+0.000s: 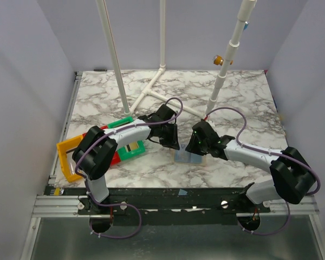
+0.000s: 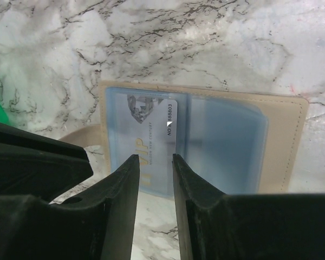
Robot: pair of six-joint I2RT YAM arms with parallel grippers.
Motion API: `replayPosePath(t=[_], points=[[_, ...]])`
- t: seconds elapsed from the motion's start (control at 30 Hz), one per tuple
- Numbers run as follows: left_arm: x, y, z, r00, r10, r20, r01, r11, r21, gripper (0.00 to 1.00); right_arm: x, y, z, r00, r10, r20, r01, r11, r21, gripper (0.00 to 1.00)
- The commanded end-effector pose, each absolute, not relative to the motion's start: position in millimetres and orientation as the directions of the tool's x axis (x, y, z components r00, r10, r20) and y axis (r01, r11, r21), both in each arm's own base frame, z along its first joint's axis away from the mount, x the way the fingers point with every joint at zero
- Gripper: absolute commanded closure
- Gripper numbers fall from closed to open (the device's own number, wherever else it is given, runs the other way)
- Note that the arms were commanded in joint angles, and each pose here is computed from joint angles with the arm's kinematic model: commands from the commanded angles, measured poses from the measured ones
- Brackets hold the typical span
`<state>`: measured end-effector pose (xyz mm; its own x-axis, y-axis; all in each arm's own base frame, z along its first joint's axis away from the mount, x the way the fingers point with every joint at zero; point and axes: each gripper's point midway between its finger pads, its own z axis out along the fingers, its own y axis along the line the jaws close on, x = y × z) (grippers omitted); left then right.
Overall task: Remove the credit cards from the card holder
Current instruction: Remove the credit card from the card holder.
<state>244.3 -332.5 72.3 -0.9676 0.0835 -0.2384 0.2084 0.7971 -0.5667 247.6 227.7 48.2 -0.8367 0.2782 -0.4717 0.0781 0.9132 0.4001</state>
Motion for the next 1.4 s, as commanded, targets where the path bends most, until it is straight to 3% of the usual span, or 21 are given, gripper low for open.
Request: replayPosePath(t=[0.0, 0.5, 1.37], points=[[246, -333, 60, -0.966, 0.098, -0.241, 0.222, 0.794, -0.566, 0.83, 250, 230, 45, -0.831, 0.303, -0.467, 0.09, 0.901, 0.424, 0.65], [246, -347, 46, -0.971, 0.121, -0.208, 0.222, 0.785, -0.578, 0.92, 241, 221, 29, -0.836, 0.318, -0.447, 0.119, 0.901, 0.418, 0.66], [243, -344, 39, -0.972, 0.125, -0.199, 0.215, 0.815, -0.539, 0.97, 241, 215, 21, -0.841, 0.334, -0.426, 0.136, 0.892, 0.43, 0.66]])
